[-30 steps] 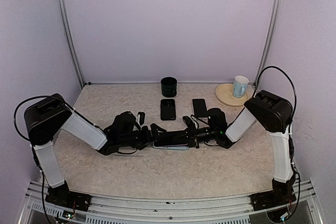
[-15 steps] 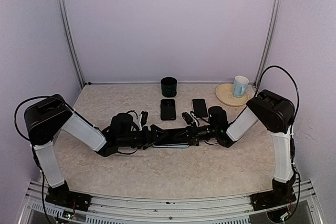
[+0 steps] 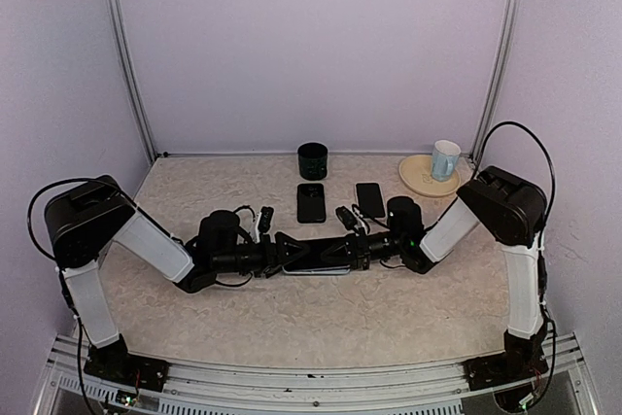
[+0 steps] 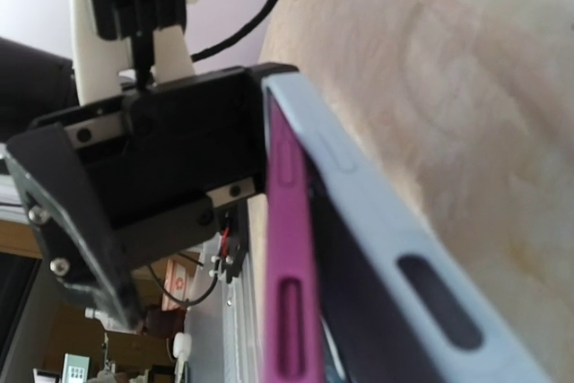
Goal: Put the phone into the phone case
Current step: Install the phone on the phone case.
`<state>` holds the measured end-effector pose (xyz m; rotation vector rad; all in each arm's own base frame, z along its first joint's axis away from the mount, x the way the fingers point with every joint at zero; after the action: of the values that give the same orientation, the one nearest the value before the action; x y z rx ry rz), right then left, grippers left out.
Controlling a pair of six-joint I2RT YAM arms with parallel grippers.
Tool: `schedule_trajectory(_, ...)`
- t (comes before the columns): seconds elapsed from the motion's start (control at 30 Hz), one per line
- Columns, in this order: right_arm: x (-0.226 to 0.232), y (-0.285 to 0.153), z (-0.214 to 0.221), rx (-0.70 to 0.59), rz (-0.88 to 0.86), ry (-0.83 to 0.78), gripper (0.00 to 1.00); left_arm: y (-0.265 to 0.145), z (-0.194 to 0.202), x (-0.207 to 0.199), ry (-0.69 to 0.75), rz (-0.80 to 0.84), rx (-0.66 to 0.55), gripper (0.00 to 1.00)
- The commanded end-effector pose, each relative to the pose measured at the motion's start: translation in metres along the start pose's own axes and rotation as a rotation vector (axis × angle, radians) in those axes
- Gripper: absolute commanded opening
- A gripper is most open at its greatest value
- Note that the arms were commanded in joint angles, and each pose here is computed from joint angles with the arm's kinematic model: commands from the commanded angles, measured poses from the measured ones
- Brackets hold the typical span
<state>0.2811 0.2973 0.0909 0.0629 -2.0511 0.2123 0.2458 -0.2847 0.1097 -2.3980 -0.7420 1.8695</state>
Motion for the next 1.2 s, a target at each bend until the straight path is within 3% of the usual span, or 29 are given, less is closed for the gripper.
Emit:
schedule_trajectory(0.0, 0.023, 0.000, -0.006, 0.009, -0.058, -0.094, 0.00, -0.001, -0.002, -0.036, 0.090, 0.179, 0.007, 0.74)
schedule_trajectory(1.17, 0.055, -0.008, -0.014, 0.011, -0.074, -0.200, 0.00, -0.018, 0.005, -0.090, 0.229, 0.321, 0.015, 0.64)
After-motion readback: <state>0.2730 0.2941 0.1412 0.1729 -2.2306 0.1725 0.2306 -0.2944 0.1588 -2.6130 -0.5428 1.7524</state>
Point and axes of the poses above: each gripper's point midway between its finger pads, its own y axis out along the fingers, its own x axis along the line the jaws close on, z = x × y, the point moved 9 cm from there along -y, back along the fingers, and after that the axes turned 9 degrees about -y, right-handed, at the moved point
